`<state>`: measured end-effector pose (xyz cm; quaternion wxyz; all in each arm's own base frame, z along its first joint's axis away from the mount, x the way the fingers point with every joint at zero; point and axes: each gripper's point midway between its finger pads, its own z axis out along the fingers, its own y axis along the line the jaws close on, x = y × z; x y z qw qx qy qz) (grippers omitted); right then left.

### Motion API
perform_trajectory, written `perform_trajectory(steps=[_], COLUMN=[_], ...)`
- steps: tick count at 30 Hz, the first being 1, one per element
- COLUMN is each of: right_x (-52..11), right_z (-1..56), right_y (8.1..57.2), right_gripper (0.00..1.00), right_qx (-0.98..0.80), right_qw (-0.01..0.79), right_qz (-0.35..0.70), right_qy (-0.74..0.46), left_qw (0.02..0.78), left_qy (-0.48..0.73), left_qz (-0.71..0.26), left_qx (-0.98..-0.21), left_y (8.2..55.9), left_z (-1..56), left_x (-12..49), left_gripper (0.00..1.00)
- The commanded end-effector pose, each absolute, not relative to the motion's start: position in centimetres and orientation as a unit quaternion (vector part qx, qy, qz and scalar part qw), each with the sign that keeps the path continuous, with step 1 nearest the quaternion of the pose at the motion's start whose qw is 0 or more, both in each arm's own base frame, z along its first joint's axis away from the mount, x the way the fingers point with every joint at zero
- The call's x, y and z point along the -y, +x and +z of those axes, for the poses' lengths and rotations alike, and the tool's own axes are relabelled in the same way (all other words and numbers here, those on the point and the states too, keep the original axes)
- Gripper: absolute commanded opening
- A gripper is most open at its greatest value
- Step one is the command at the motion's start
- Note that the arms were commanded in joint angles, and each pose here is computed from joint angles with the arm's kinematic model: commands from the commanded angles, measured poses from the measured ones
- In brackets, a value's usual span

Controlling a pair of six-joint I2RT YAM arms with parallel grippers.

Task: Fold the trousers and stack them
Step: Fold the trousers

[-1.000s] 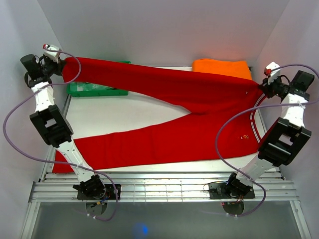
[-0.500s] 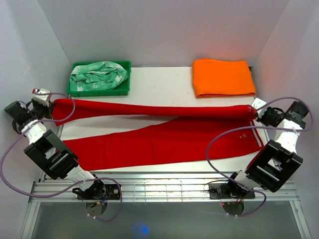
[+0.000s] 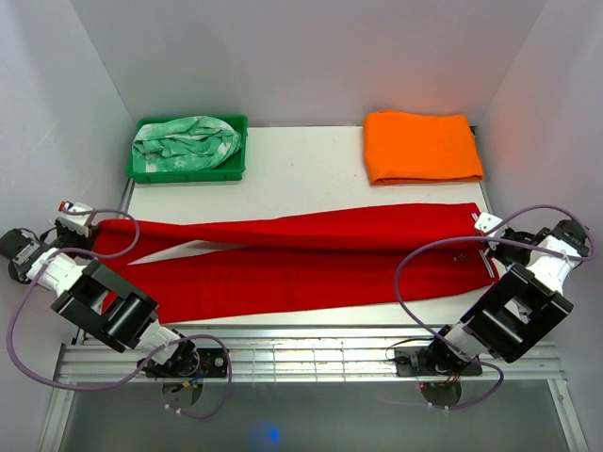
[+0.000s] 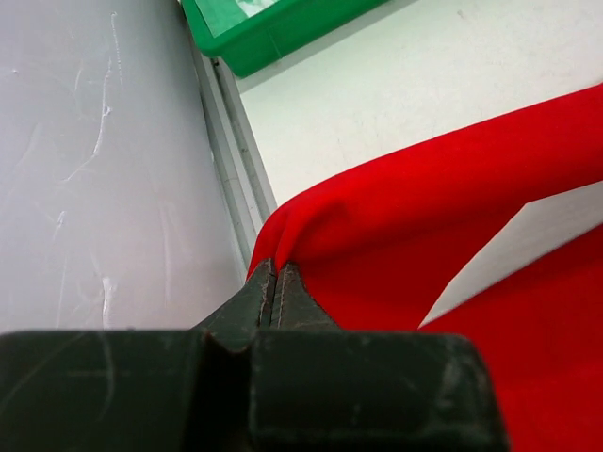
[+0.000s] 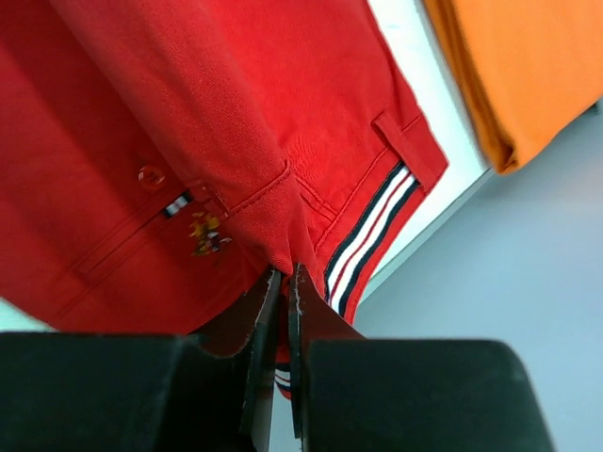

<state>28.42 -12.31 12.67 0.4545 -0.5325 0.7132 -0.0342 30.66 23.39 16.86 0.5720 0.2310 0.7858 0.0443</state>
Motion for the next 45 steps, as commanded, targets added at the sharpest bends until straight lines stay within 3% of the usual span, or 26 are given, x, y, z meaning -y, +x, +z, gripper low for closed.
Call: perform_trajectory(steps=[1,9,13,17,18,20,21,23,24,25,28,38,42,45], right_x=[13.0,10.8,11.1,12.9,14.1,15.2,15.9,17.3,17.4,18.2,16.4,6.0,3.4,2.7], right_z=[11.9,5.4,4.1,5.5,6.8,8.1,9.0,11.9,12.9,14.9,15.9,12.7,9.3,6.9], right_y=[26.5,21.4,20.1,21.4,22.3,23.1,23.5,25.3,25.6,27.0,27.7,28.6,29.7,29.3], right_gripper=[0.08,0.08,0.19,0.40,0.55,0.64,0.70,0.78,0.91,0.98,0.90,1.00,0.85,0.81], right_qx=[-0.687,-0.665,-0.662,-0.693,-0.695,-0.702,-0.713,-0.719,-0.730,-0.727,-0.762,-0.794,-0.812,-0.825], right_qw=[0.424,0.346,0.310,0.318,0.318,0.327,0.333,0.355,0.363,0.380,0.387,0.318,0.276,0.229], right_qz=[-0.060,-0.032,-0.035,-0.036,-0.054,-0.063,-0.067,-0.075,-0.064,-0.068,-0.004,0.100,0.103,0.098], right_qy=[-0.587,-0.661,-0.682,-0.646,-0.642,-0.630,-0.614,-0.593,-0.575,-0.568,-0.520,-0.508,-0.504,-0.507], left_qw=[0.568,0.434,0.376,0.369,0.368,0.364,0.364,0.375,0.397,0.404,0.421,0.422,0.379,0.315], left_qy=[0.302,0.400,0.455,0.484,0.488,0.491,0.492,0.485,0.475,0.471,0.469,0.354,0.283,0.267], left_qz=[0.112,0.076,0.073,0.070,0.079,0.091,0.104,0.107,0.105,0.116,0.117,-0.005,-0.047,-0.071], left_qx=[-0.757,-0.804,-0.804,-0.791,-0.788,-0.786,-0.784,-0.783,-0.778,-0.776,-0.768,-0.834,-0.880,-0.908], left_y=[27.9,21.1,17.5,16.3,16.1,16.2,16.4,16.8,17.3,17.7,18.3,22.6,26.8,27.4], left_z=[20.1,10.0,7.1,8.5,9.4,10.7,12.3,14.0,15.2,16.6,17.5,15.8,14.1,11.4], left_x=[-23.8,-20.0,-19.4,-19.3,-19.6,-20.1,-20.5,-20.6,-20.2,-20.6,-19.6,-16.1,-14.9,-13.9], left_gripper=[0.00,0.00,0.02,0.31,0.36,0.47,0.61,0.74,0.87,0.89,0.93,0.91,0.89,0.88])
